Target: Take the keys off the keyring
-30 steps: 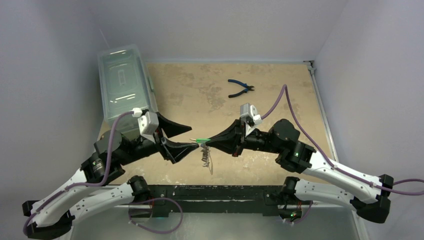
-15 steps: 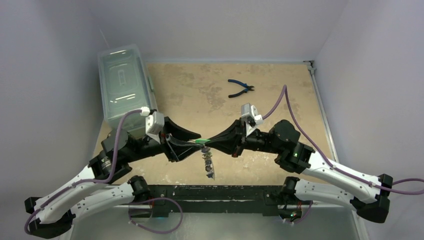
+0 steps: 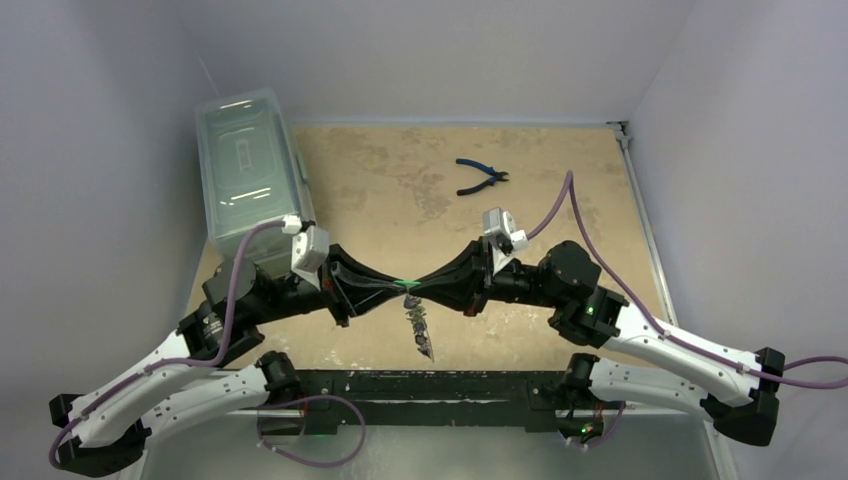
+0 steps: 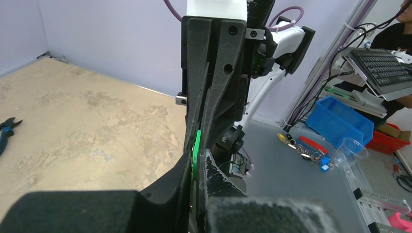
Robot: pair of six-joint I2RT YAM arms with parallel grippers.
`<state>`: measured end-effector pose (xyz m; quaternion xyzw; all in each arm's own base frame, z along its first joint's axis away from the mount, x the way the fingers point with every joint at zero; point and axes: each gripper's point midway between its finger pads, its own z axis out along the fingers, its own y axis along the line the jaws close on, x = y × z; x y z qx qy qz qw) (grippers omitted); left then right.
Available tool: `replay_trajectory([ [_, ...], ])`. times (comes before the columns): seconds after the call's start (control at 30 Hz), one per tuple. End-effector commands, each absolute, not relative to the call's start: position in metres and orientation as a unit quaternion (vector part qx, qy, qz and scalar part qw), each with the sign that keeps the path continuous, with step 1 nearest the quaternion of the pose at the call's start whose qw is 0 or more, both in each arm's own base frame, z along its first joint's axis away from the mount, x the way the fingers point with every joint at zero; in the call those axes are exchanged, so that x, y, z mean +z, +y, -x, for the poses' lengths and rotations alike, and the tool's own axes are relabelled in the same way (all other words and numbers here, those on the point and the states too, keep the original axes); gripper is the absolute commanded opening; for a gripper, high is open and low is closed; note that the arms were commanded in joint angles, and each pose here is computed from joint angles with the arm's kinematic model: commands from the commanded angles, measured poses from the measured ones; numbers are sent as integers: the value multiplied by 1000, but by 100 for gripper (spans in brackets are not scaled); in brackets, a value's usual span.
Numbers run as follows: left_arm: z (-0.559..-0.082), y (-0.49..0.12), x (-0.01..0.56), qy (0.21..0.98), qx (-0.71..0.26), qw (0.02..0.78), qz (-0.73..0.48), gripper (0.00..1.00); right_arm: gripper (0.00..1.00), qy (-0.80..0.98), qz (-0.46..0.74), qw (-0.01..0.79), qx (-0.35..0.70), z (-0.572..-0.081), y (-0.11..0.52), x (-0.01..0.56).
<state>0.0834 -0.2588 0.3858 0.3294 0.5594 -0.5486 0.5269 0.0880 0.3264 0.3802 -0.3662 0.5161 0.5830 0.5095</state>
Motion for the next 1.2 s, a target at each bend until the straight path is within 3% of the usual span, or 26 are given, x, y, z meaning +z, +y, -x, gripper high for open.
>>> replay_trajectory([
  [0.0, -82, -257, 400, 547, -550, 537, -332, 0, 4, 481, 370, 528, 594, -82, 321, 400],
  [0.07, -82, -259, 398, 554, -540, 531, -347, 0, 32, 488, 384, 524, 583, -82, 322, 395],
  [0.1, -82, -259, 398, 556, -535, 528, -354, 0, 40, 491, 392, 522, 576, -82, 322, 392],
  [0.2, -80, -265, 394, 563, -523, 510, -386, 0, 52, 509, 415, 513, 553, -84, 323, 381],
  [0.7, -78, -275, 382, 587, -487, 458, -457, 0, 48, 563, 481, 474, 477, -88, 315, 346],
  [1.17, -73, -280, 370, 591, -488, 427, -480, 0, 39, 555, 491, 468, 482, -84, 317, 352],
])
